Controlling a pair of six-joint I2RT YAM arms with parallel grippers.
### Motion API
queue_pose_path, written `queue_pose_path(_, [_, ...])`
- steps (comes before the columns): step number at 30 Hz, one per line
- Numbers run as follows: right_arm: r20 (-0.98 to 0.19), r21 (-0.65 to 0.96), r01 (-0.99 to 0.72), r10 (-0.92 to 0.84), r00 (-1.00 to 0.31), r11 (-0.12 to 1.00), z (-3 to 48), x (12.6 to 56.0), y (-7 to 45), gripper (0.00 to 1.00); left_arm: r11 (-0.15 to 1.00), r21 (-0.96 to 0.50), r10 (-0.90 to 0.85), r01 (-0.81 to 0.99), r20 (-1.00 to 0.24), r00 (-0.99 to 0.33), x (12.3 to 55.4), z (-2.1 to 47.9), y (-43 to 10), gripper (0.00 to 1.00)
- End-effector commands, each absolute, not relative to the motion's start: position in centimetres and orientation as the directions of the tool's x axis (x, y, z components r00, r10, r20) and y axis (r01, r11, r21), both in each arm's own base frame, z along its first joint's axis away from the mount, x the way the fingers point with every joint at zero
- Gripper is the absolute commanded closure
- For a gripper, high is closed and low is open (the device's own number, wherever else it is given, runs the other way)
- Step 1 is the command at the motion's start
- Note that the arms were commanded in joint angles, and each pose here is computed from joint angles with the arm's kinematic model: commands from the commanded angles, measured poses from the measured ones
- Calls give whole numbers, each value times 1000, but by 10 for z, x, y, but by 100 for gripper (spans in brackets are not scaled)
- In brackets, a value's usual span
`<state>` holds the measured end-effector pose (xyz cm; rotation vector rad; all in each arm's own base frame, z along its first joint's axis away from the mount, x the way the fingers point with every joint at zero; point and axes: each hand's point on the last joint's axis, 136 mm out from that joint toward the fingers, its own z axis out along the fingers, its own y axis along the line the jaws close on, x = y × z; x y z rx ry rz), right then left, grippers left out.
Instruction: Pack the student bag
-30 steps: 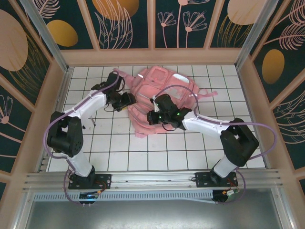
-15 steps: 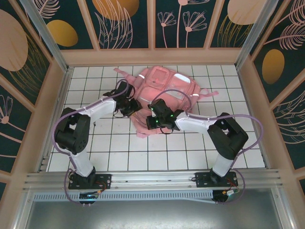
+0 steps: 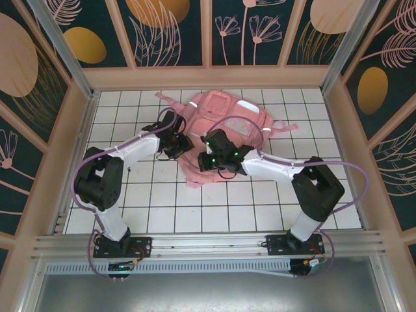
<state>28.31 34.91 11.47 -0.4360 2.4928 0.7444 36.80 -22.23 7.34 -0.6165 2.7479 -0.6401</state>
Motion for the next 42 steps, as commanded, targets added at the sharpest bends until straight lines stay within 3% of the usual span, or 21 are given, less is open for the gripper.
queue_pose_path(1, [-611, 438, -486, -146, -778, 756, 155, 282, 363, 100, 799, -509, -466, -320, -187, -865, 378, 106, -228, 54])
queue_pose_path(16, [-574, 448, -468, -156, -804, 762, 137, 272, 357, 100, 754, -532, -513, -385, -111, -851, 371, 96, -243, 54])
queue_pose_path(20, [-574, 448, -464, -152, -804, 764, 137, 272, 355, 100, 747, -535, -530, -395, -118, -840, 373, 96, -242, 62])
queue_pose_path(22, [-574, 446, -463, -151, -805, 766, 136, 272, 355, 100, 742, -541, -538, -397, -126, -833, 375, 99, -242, 72])
queue_pose_path(24, [-572, 440, -455, -149, -807, 774, 133, 272, 352, 100, 735, -551, -542, -395, -127, -831, 376, 103, -242, 88])
queue_pose_path(27, [-561, 411, -431, -150, -814, 803, 125, 273, 344, 100, 722, -567, -544, -395, -114, -831, 374, 108, -245, 100])
queue_pose_path(33, [-504, 392, -367, -136, -853, 844, 102, 268, 332, 86, 645, -662, -546, -381, -51, -836, 366, 131, -259, 100])
queue_pose_path(42, [-466, 363, -314, -121, -876, 877, 87, 273, 330, 75, 618, -688, -546, -380, -28, -838, 361, 140, -263, 100])
